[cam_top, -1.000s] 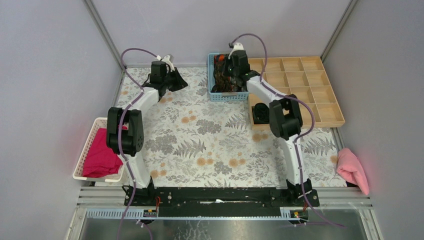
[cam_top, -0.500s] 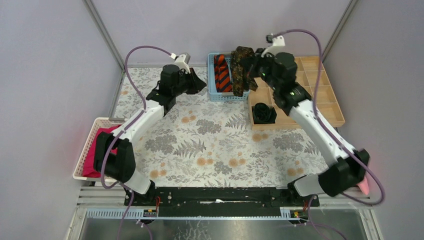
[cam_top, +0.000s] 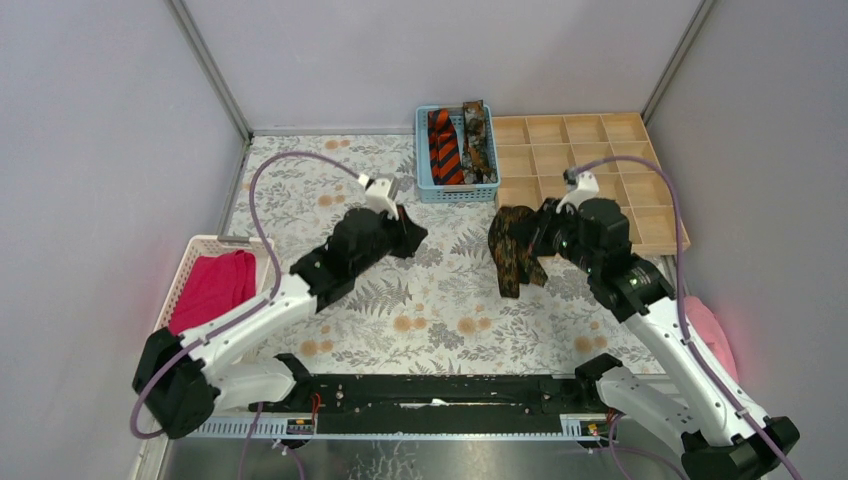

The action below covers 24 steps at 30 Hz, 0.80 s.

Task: Roll the ties
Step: Place the tie at the center of the board.

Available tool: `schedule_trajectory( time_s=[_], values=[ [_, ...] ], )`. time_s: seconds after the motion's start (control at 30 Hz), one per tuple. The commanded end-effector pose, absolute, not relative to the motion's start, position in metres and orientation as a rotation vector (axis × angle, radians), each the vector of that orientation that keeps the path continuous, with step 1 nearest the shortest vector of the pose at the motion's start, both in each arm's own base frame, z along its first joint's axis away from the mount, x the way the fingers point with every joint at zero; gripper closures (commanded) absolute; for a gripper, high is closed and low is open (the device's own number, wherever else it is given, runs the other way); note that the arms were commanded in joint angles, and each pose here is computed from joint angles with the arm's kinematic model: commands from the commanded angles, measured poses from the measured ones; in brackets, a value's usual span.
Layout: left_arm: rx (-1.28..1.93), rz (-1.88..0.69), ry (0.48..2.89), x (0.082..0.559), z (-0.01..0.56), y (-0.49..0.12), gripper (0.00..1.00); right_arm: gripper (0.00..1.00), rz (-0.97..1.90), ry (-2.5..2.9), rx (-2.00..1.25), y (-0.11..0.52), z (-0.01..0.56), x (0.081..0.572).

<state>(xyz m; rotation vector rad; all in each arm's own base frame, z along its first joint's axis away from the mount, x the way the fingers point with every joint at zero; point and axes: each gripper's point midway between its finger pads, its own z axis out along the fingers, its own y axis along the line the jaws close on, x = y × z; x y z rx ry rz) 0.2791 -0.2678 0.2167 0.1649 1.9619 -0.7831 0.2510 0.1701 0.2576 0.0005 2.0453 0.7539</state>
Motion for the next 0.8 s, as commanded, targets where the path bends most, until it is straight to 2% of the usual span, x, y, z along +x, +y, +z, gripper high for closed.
schedule_trajectory(
  time_s=[0.0, 0.1, 0.3, 0.67, 0.7, 0.77],
  values=[
    [0.05, -0.625, 1.951, 0.263, 0.191, -0.25, 0.92, 1.0, 0.889, 2.255, 0.021, 0.185, 0.202, 0.209],
    [0.055, -0.557, 1.956, 0.243, 0.172, -0.253, 0.95, 1.0, 0.974, 2.314, -0.004, 0.203, 0.174, 0.199],
    [0.128, -0.471, 1.945, 0.226, 0.14, -0.266, 0.97, 1.0, 0.949, 2.488, -0.134, 0.229, 0.124, 0.2],
    [0.255, -0.343, 1.923, 0.208, 0.127, -0.273, 0.96, 1.0, 0.825, 2.635, -0.282, 0.263, 0.054, 0.257],
    [0.26, -0.338, 1.924, 0.207, 0.125, -0.273, 0.96, 0.95, 0.81, 2.652, -0.289, 0.265, 0.05, 0.261],
    [0.286, -0.315, 1.937, 0.206, 0.119, -0.275, 0.94, 0.72, 0.789, 2.678, -0.3, 0.267, 0.043, 0.267]
  ],
)
